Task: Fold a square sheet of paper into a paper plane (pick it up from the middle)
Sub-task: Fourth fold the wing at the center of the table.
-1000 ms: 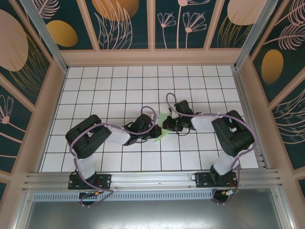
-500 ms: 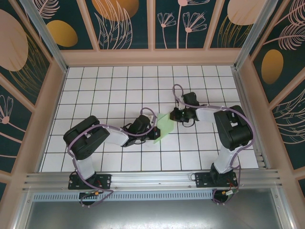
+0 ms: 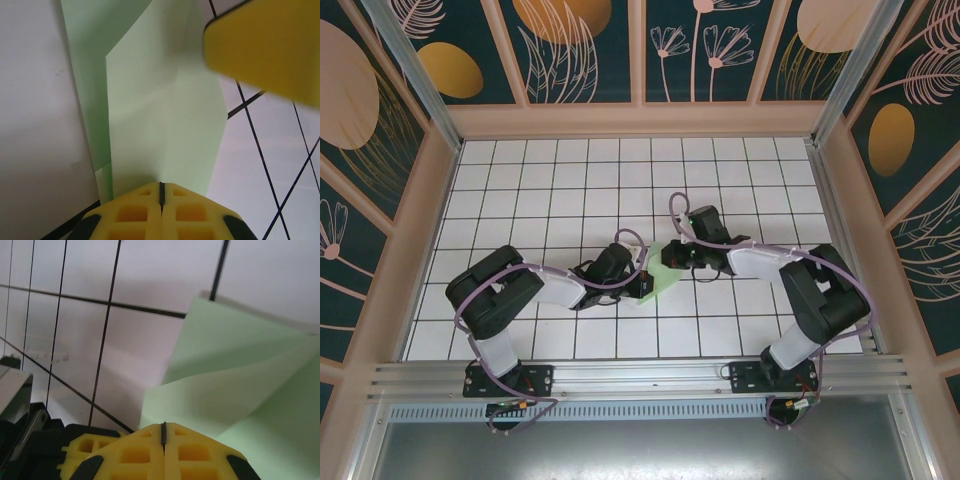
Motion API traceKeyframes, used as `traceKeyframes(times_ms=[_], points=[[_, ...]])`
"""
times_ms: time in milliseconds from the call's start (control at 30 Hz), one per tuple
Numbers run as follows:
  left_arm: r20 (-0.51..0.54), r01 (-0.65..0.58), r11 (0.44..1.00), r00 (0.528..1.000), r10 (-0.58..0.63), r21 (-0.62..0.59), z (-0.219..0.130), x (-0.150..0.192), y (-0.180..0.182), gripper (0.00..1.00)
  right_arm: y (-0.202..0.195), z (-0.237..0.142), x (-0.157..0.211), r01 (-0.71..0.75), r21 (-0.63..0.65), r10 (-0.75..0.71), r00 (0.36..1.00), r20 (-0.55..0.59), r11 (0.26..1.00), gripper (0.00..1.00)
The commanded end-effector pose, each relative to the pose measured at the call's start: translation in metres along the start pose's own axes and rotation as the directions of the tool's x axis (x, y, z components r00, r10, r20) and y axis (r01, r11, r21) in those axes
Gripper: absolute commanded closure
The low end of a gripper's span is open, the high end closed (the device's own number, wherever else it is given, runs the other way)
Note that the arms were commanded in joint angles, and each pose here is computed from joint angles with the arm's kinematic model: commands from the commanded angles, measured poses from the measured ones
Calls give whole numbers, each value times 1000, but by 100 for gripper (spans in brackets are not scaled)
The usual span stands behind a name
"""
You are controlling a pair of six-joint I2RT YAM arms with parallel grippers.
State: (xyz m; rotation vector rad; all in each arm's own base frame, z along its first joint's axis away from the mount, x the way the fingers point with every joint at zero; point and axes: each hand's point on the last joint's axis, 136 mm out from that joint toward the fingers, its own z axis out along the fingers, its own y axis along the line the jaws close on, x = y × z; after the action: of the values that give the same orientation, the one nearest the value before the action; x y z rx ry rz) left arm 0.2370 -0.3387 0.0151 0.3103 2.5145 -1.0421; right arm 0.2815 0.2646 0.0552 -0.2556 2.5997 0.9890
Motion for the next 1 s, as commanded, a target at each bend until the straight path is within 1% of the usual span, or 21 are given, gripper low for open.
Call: traceKeyframes(times_ms=[0,100,267,367,500,533,633,800,867,967], points=[[-203,41,984,976,-77,-176,-6,62,51,100,6,13,4,-11,-25,11,1000,-23,1000,100],[-197,49,983,977,-85,-179,-7,61,52,100,8,22,9,-19,-42,17,998,-58,999,100],[-189,60,983,978,-93,-173,-6,60,50,100,1,32,20,-36,-28,33,994,-100,999,100],[-195,60,983,976,-94,-174,-6,61,51,100,-7,34,20,-38,-1,37,995,-95,999,100],[-210,59,982,973,-97,-180,-8,66,53,100,-23,31,6,-52,33,54,997,-59,998,100],[-215,57,982,972,-96,-180,-8,67,53,100,-36,27,-4,-79,49,81,996,-34,996,100],[-224,57,981,970,-98,-183,-10,71,56,100,-56,19,-23,-129,69,128,992,14,989,100],[-227,58,982,969,-99,-180,-10,73,56,100,-90,12,-47,-189,111,183,981,67,976,100],[-226,57,982,969,-97,-178,-10,72,56,100,-100,9,-56,-208,115,199,976,86,971,100],[-224,56,983,970,-95,-174,-9,71,54,100,-105,-7,-74,-216,109,201,970,140,970,100]])
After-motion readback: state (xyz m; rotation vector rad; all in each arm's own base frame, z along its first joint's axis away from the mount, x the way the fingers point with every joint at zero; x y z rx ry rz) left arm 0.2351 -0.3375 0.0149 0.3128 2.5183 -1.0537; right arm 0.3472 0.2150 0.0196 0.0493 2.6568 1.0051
